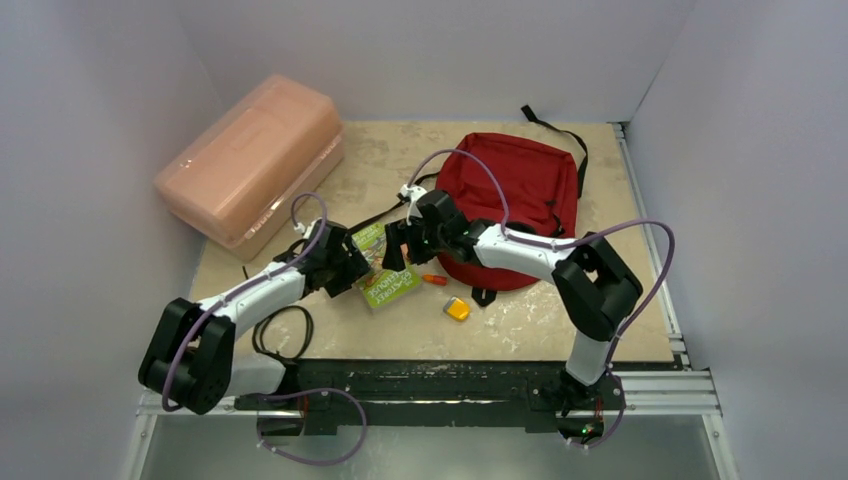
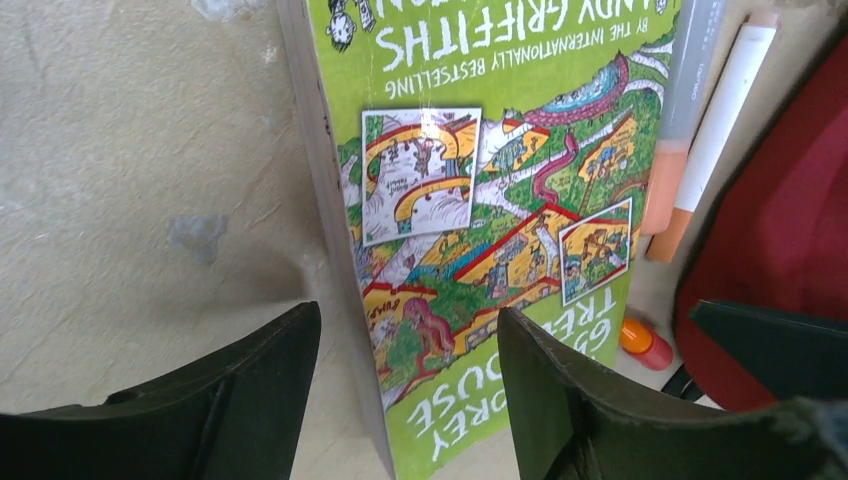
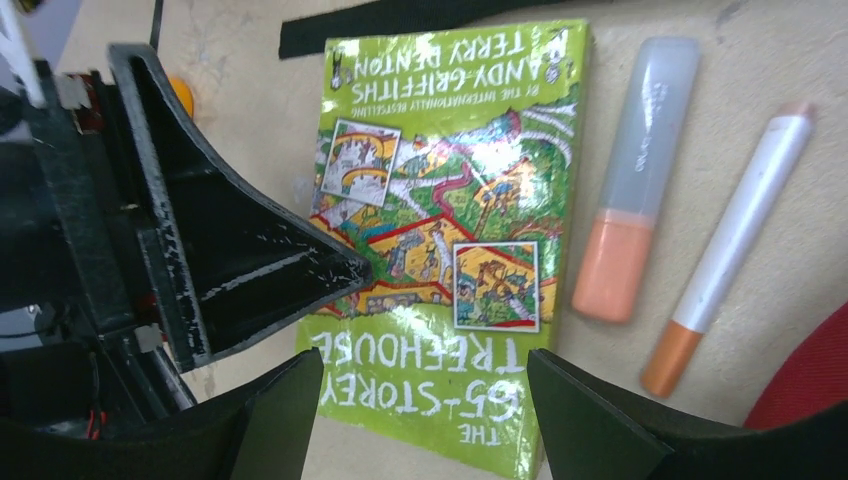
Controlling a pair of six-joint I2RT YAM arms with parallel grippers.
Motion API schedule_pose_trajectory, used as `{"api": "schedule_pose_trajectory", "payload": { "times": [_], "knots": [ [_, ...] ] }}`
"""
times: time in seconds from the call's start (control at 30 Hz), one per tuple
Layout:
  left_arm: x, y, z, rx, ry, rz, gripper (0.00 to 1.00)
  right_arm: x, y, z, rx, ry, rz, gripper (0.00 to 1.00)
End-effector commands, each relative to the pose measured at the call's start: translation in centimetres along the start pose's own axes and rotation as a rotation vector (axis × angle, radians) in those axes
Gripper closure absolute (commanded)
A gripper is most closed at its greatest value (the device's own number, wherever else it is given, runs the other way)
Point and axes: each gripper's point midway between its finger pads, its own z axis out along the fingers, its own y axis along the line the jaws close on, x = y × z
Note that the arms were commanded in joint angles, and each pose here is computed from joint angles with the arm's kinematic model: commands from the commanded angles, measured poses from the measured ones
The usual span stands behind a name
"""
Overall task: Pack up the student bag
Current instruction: Pick up the book from the center of the board.
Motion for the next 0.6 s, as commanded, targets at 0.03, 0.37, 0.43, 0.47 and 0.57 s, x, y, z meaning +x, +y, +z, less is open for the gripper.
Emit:
{"api": "schedule_pose_trajectory", "payload": {
  "times": [0.03, 0.37, 0.43, 0.47, 0.57],
  "knots": [
    [-0.2, -0.9, 1.7, 0.046, -0.010, -0.097, 0.38, -2.2, 0.0, -1.0, -0.037, -0.090, 0.023, 0.21],
    [0.7, 0.4, 2.4, 0.025, 0.005, -0.125, 0.39, 1.1, -3.4, 1.1, 0.025, -0.012, 0.037, 0.29],
    [1.0, 0.6, 2.5, 0.021, 0.010, -0.131, 0.39, 1.8, -3.1, 1.8, -0.005, 0.005, 0.061, 0.31],
    [1.1, 0.7, 2.5, 0.023, 0.011, -0.136, 0.40, 2.1, -3.4, 2.1, 0.003, 0.012, 0.075, 0.33],
    [1.1, 0.6, 2.5, 0.028, 0.013, -0.134, 0.42, 2.7, -4.7, 2.7, 0.059, 0.019, 0.076, 0.35]
  ]
}}
